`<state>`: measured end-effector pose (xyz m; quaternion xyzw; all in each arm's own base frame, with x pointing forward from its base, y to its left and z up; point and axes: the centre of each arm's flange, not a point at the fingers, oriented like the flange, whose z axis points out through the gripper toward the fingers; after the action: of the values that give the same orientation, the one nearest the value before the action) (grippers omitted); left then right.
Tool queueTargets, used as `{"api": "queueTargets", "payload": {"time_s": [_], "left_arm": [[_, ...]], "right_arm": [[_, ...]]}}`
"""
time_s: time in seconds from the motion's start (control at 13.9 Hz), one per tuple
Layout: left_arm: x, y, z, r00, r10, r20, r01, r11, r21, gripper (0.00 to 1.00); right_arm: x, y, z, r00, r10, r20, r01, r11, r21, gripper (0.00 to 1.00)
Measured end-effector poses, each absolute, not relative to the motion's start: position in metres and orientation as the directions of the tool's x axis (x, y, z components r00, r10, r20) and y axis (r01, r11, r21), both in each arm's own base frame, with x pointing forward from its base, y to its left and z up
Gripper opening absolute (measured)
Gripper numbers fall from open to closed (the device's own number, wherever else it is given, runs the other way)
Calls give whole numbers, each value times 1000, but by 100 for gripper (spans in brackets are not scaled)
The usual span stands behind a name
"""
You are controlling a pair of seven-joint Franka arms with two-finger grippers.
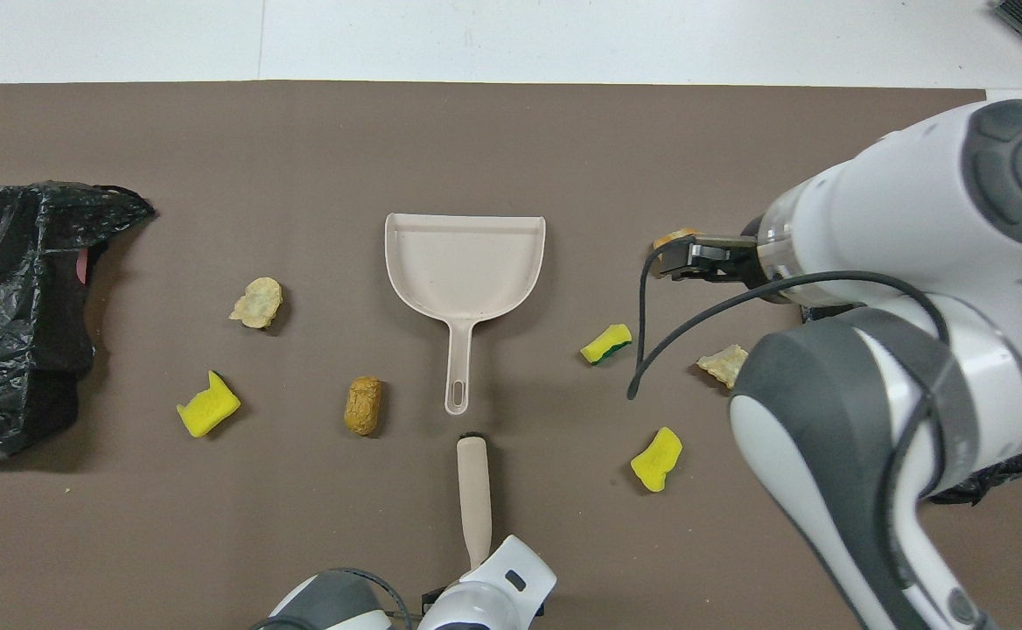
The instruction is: Sweep and dump trash in bin
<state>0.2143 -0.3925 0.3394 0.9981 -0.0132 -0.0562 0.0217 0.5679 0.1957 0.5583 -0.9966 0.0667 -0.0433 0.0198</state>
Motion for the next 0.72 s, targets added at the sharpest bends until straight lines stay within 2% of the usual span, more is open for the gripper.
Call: {"api": "queueTargets", "payload": {"time_s": [0.07, 0.36, 0.72], "left_arm": [[214, -391, 337, 993, -23, -116, -19, -999, 38, 26], [232, -373, 340, 987, 52, -152, 52, -999, -4, 26], [296, -312, 364, 957, 229, -176, 226, -973, -39, 26]], "right_arm": [[566, 214, 551, 987, -136, 80, -133, -990, -47, 100], [559, 295, 506, 982, -177, 71, -173, -983, -64, 100], [557, 368, 446, 980, -195, 33, -193, -980, -47, 100]]}}
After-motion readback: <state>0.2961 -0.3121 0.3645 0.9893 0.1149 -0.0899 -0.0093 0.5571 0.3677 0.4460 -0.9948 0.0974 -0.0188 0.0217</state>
